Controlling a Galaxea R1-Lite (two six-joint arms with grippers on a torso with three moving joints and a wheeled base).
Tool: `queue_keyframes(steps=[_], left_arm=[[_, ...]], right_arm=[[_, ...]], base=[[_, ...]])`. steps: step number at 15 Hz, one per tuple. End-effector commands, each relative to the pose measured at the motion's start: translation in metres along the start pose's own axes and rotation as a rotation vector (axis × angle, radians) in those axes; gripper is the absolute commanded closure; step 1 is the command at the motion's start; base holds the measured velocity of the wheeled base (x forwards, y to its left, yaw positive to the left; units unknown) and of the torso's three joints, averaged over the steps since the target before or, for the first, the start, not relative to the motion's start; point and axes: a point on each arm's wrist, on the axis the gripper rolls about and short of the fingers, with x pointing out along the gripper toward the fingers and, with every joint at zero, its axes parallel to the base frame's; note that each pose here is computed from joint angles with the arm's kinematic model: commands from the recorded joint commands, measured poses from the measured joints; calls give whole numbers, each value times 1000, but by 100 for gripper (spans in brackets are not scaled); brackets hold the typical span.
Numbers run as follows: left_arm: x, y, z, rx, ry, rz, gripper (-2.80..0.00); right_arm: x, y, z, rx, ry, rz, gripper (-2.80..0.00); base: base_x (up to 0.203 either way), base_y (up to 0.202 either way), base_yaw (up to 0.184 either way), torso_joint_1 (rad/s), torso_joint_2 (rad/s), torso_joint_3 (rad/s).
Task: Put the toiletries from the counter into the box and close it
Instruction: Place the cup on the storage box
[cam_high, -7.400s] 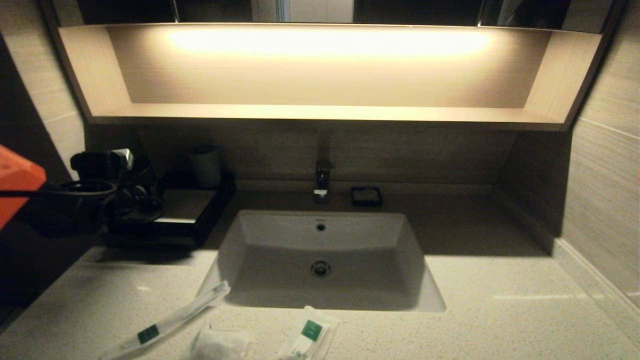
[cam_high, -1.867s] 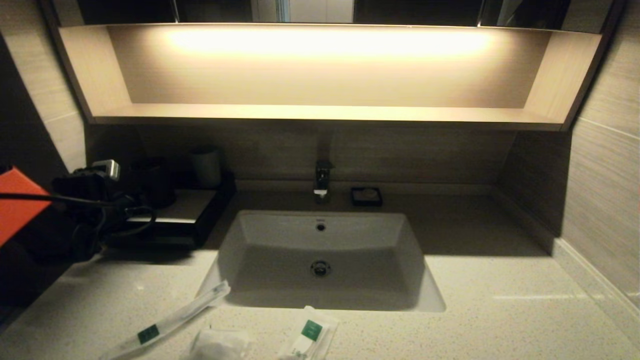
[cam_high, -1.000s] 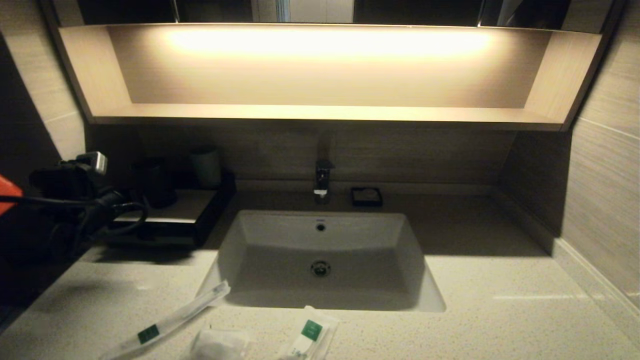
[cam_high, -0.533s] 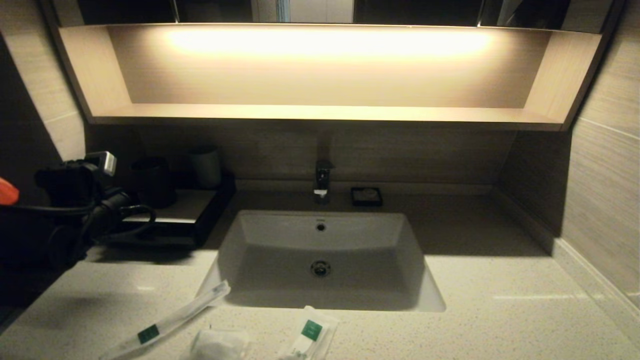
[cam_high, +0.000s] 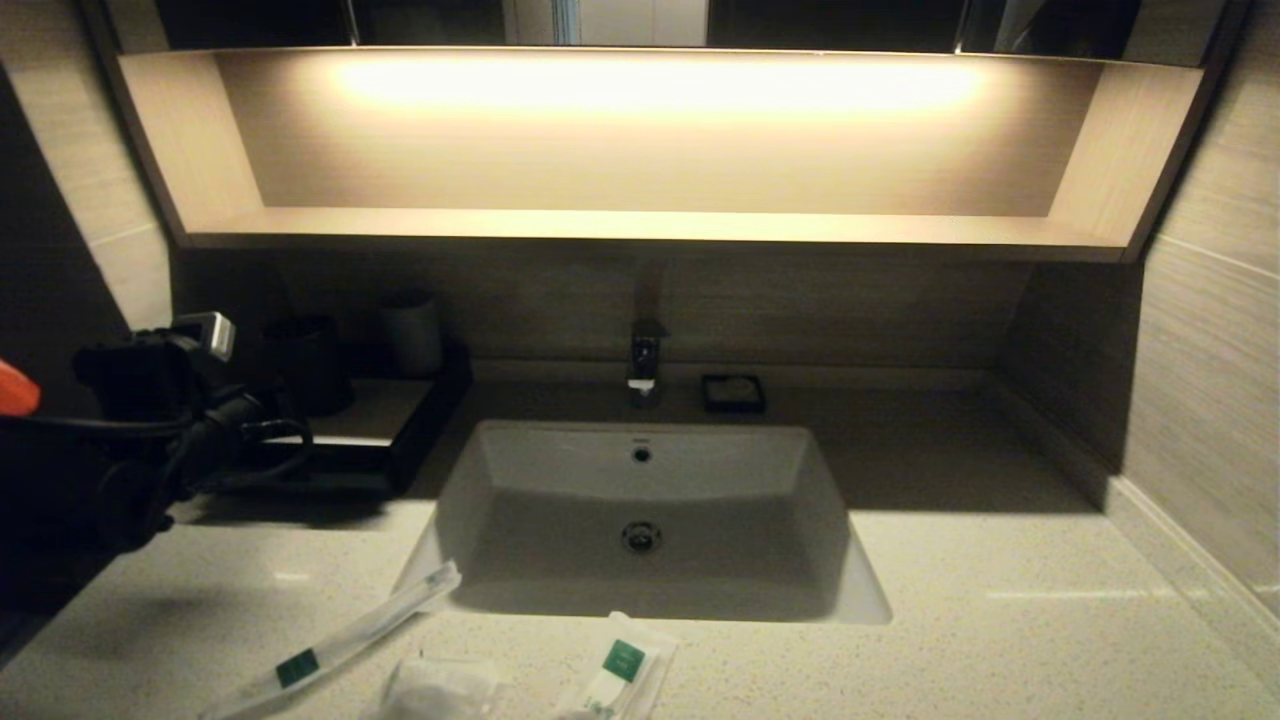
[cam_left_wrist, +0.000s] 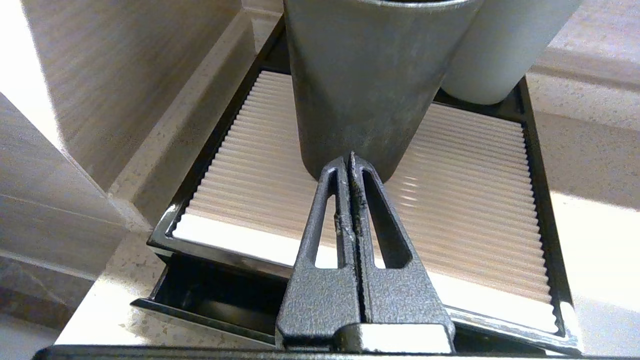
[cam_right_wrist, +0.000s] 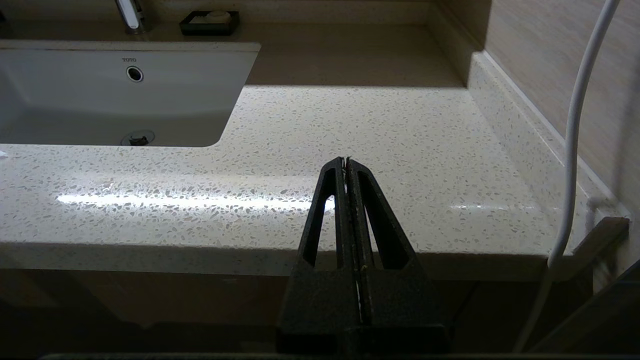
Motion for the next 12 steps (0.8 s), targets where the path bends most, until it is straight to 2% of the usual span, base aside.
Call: queue_keyframes(steps=[1,12], left_arm=[[1,0,2,3,-11,7,0],[34,4,-12,33,0,29,0]], right_arm=[[0,0,0,-1,2,0,0],[0,0,0,-1,2,0,0]], base=[[0,0,0,0,0,0],[0,0,0,0,0,0]])
